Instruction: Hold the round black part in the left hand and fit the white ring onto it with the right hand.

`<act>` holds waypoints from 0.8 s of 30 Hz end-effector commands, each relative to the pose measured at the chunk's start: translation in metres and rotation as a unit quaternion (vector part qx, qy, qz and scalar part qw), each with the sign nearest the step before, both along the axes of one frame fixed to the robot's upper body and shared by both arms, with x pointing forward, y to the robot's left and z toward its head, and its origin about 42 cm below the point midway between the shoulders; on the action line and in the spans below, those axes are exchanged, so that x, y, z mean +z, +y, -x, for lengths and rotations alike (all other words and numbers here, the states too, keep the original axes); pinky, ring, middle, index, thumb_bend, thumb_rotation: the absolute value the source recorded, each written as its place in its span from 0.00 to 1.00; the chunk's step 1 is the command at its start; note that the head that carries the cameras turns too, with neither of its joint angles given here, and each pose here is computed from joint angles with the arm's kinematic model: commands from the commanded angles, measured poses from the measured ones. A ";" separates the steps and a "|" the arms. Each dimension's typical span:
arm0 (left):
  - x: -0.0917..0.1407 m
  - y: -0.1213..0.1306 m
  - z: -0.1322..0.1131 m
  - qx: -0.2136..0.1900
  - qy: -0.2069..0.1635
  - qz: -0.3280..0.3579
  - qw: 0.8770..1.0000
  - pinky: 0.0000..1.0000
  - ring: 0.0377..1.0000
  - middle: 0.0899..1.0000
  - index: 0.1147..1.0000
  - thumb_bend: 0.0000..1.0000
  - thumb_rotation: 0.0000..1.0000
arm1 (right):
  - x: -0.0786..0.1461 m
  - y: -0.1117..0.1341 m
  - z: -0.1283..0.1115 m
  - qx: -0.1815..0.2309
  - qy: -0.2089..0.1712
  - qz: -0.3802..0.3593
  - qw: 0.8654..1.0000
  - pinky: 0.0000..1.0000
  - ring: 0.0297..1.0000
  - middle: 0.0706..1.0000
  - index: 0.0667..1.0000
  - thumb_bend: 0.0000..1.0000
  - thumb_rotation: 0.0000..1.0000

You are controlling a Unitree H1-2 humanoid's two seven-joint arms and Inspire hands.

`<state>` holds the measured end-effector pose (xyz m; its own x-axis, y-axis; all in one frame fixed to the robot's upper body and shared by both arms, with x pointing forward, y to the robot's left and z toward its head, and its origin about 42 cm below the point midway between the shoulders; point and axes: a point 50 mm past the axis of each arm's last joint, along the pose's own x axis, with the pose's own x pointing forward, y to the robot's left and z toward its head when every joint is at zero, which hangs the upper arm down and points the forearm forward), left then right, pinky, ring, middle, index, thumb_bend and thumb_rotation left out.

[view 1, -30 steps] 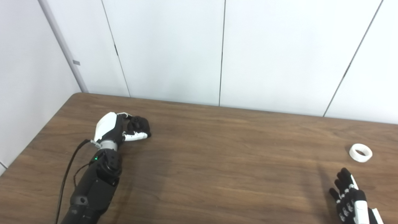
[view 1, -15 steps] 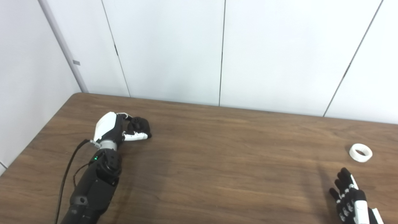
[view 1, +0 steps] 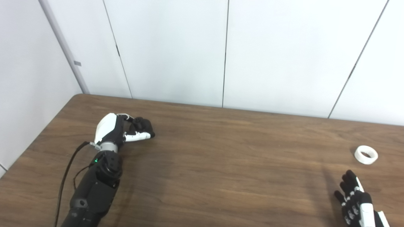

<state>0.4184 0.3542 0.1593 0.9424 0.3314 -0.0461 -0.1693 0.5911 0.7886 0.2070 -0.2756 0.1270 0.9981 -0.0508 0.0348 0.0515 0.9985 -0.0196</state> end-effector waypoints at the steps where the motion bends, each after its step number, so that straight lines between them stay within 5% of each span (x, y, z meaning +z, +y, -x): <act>1: 0.045 0.006 -0.008 -0.012 -0.096 -0.042 0.994 1.00 0.92 0.78 0.42 0.52 0.04 | -0.021 -0.001 0.071 -0.027 0.070 -0.001 0.997 1.00 1.00 0.99 0.98 0.56 1.00; 11: 0.048 -0.038 0.035 -0.092 -0.165 -0.094 0.977 1.00 0.90 0.77 0.42 0.52 0.05 | -0.019 0.005 0.071 -0.027 0.071 0.010 0.997 1.00 0.99 0.97 0.96 0.54 1.00; 24: 0.043 -0.097 0.083 -0.192 -0.206 -0.109 0.953 1.00 0.91 0.78 0.42 0.52 0.05 | -0.019 0.012 0.067 -0.024 0.069 0.016 0.997 1.00 0.99 0.97 0.96 0.57 1.00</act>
